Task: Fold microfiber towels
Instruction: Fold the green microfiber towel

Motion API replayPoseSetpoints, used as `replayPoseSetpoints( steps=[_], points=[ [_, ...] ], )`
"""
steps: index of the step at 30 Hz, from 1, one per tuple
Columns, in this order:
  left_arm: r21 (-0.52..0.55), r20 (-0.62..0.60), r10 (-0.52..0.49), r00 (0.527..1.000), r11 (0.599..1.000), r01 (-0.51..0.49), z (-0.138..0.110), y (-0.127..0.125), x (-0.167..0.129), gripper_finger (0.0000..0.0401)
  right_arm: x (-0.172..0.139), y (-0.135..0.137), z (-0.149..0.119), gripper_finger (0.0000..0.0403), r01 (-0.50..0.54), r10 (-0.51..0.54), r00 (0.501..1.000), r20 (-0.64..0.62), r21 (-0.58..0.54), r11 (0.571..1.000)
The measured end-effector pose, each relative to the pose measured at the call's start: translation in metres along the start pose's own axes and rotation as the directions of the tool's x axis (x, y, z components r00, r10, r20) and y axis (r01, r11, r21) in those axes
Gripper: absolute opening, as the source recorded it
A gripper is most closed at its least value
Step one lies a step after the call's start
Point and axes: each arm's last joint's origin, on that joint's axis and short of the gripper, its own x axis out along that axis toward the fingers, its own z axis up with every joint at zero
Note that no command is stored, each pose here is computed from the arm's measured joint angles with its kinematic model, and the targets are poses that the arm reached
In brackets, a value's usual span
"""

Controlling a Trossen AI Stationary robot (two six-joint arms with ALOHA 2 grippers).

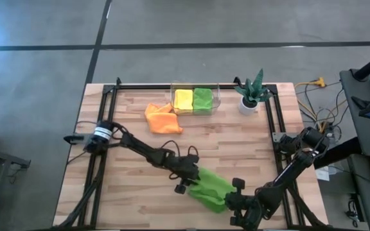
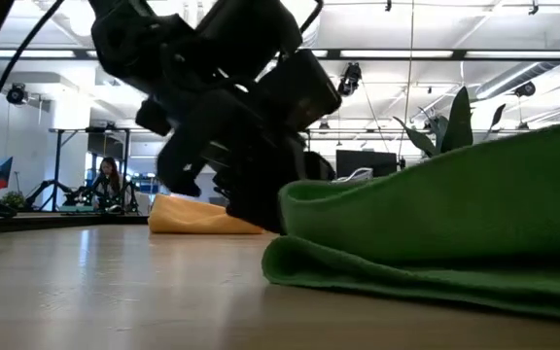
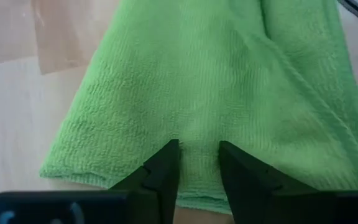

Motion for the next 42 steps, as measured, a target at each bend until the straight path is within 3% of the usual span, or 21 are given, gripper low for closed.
replayPoseSetpoints(
  steps=[8, 16, 31, 36, 42],
  points=[
    [-0.03, -0.051, 0.018, 0.999, 0.999, -0.02, -0.007, 0.014, -0.002, 0.0072, -0.001, 0.006, -0.001, 0.0009, -0.107, 0.105, 0.992, -0.069, -0.017, 0.994],
    [-0.041, -0.054, 0.019, 0.998, 0.999, -0.021, -0.008, 0.02, -0.003, 0.007, -0.006, 0.013, -0.006, 0.0013, -0.167, 0.164, 0.981, -0.101, -0.02, 0.986],
    [-0.044, -0.055, 0.035, 0.998, 0.998, -0.038, -0.008, 0.022, -0.004, 0.007, -0.023, 0.021, 0.013, 0.0107, -0.255, 0.258, 0.965, -0.043, 0.061, 0.965],
    [-0.035, -0.029, 0.047, 0.998, 0.998, -0.048, 0.002, 0.021, -0.015, 0.007, -0.021, 0.014, 0.015, 0.0109, -0.137, 0.13, 0.991, 0.043, 0.214, 0.967],
    [0.033, 0.119, 0.058, 0.991, 0.998, -0.062, 0.039, 0.018, -0.043, 0.007, -0.004, -0.005, 0.0, 0.0109, -0.041, 0.029, 0.999, 0.034, 0.454, 0.89]
  ],
)
